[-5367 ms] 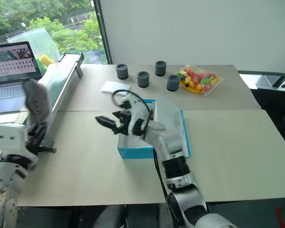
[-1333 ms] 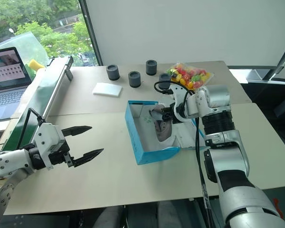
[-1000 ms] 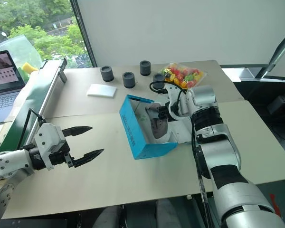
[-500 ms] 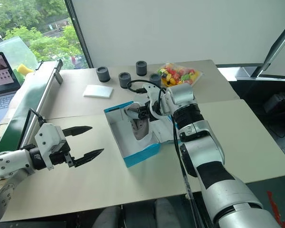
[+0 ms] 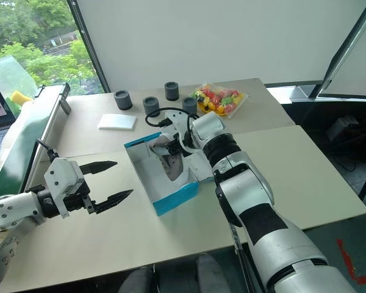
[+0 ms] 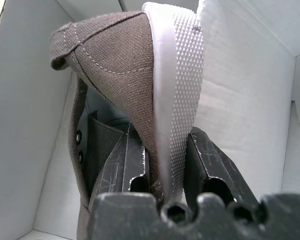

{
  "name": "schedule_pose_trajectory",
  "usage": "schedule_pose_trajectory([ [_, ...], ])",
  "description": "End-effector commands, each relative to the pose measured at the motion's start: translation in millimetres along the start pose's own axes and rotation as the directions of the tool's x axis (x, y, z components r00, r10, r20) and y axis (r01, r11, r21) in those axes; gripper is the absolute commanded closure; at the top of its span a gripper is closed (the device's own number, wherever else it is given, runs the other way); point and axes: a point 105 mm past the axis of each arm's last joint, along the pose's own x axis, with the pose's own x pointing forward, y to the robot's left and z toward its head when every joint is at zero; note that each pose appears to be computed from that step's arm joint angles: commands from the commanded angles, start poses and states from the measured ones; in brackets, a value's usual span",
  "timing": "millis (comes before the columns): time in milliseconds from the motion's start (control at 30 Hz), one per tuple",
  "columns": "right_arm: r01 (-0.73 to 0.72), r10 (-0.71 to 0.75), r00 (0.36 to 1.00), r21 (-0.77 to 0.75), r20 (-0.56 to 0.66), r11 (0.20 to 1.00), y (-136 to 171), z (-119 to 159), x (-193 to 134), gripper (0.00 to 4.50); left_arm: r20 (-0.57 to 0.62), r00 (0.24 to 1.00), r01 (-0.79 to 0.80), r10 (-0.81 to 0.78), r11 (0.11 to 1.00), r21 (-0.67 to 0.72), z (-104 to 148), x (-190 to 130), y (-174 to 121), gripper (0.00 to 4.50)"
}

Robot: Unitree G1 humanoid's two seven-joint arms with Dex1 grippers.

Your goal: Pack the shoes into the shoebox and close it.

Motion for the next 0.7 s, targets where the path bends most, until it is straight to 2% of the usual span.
schedule_pose_trajectory([
  [33,-0.05,0.05,0.999,-0.012,-0.009,0.999,13.8,0.7,6.9,3.67,0.019,0.999,-0.03,0.029,0.999,0.039,8.8,-3.4,2.1,0.08],
  [200,-0.085,0.089,0.994,-0.069,0.056,0.994,27.2,32.0,-13.5,3.67,0.016,0.999,-0.036,0.035,0.999,0.039,8.6,-4.4,1.1,0.08],
  [600,-0.079,0.111,0.974,-0.161,0.197,0.984,42.7,70.2,-51.3,3.67,0.008,0.999,-0.042,0.042,0.998,0.045,10.8,-6.5,1.3,0.08],
  [700,-0.091,0.131,0.971,-0.194,0.201,0.977,49.0,69.8,-53.9,3.67,0.008,0.999,-0.042,0.042,0.998,0.046,11.4,-6.4,2.3,0.08],
])
